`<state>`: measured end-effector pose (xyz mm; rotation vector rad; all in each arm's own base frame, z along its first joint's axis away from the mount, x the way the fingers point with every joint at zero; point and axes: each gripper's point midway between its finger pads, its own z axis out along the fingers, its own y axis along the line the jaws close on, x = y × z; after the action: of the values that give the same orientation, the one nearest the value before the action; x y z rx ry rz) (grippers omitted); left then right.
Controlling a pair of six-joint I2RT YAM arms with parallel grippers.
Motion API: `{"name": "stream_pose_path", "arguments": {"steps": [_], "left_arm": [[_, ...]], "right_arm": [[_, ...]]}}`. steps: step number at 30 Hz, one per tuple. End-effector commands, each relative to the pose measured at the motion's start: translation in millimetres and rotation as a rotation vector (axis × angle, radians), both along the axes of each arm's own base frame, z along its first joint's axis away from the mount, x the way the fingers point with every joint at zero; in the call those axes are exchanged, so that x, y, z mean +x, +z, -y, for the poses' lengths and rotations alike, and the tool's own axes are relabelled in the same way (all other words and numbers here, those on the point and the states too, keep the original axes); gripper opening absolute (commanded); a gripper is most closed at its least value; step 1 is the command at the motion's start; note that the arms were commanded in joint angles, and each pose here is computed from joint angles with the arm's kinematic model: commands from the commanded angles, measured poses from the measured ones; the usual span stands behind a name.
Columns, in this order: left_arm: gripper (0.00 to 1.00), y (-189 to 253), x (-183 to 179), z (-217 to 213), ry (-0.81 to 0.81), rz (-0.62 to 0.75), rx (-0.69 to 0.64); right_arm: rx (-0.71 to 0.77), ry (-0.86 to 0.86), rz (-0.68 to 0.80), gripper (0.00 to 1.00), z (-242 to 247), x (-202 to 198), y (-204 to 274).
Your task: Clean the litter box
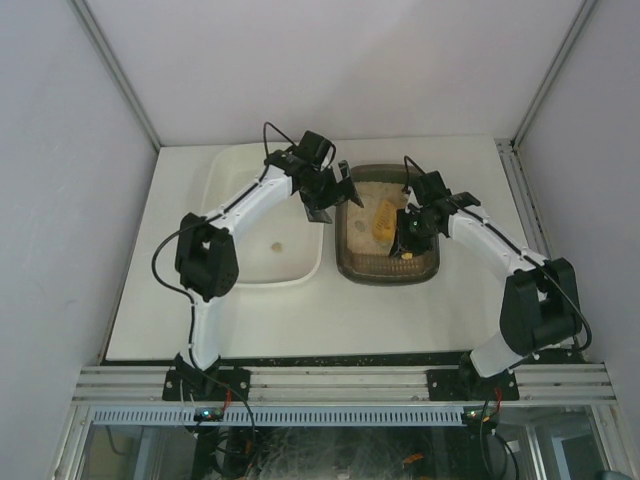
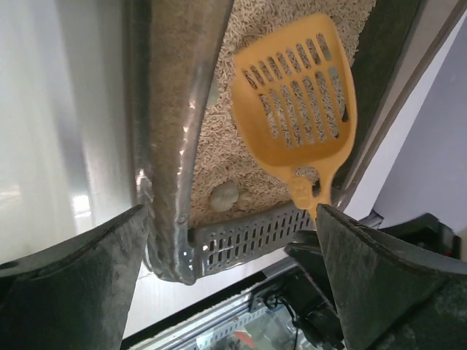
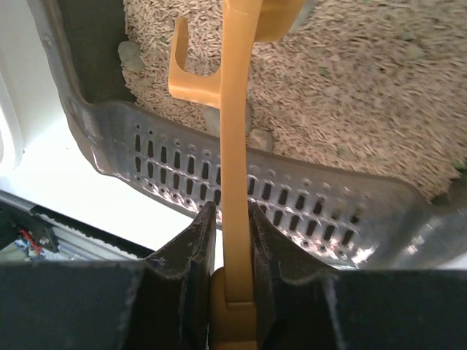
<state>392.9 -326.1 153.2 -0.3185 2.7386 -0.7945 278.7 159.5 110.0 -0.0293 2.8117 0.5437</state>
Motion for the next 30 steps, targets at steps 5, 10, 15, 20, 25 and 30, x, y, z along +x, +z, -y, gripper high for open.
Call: {"name": "stream_pose_path", "arguments": {"steps": [5,10,15,20,25,30], "left_arm": [[1.00,8.2,5.3,19.9,0.002,-0.012,-0.086],[1.00,16.4,8.2,7.2,0.013,0.015,-0.077],[1.00,23.7,10.2,-14.6,0.021,0.040,-0.065],[1.00,21.9,7.2,-49.1,0.049,0.060,-0.017],[1.00,18.0,2.0,-69.4,0.060,0.061,0.014],[1.00,20.5,-0.9,-80.2,0.050,0.084,0.045]], "right_arm": [[0.176,0.095,-0.077,0.00,-45.5,2.0,-10.9],[0.259,0.095,-0.064,0.00,-63.2,14.3,-15.2],[0.356,0.061,-0.048,0.00,-71.1,29.2,-18.7],[0.476,0.046,-0.062,0.00,-78.0,36.7,-12.9],[0.550,0.055,-0.064,0.00,-81.2,38.6,1.1],[0.591,0.062,-0.076,0.00,-80.0,40.0,5.2]]}}
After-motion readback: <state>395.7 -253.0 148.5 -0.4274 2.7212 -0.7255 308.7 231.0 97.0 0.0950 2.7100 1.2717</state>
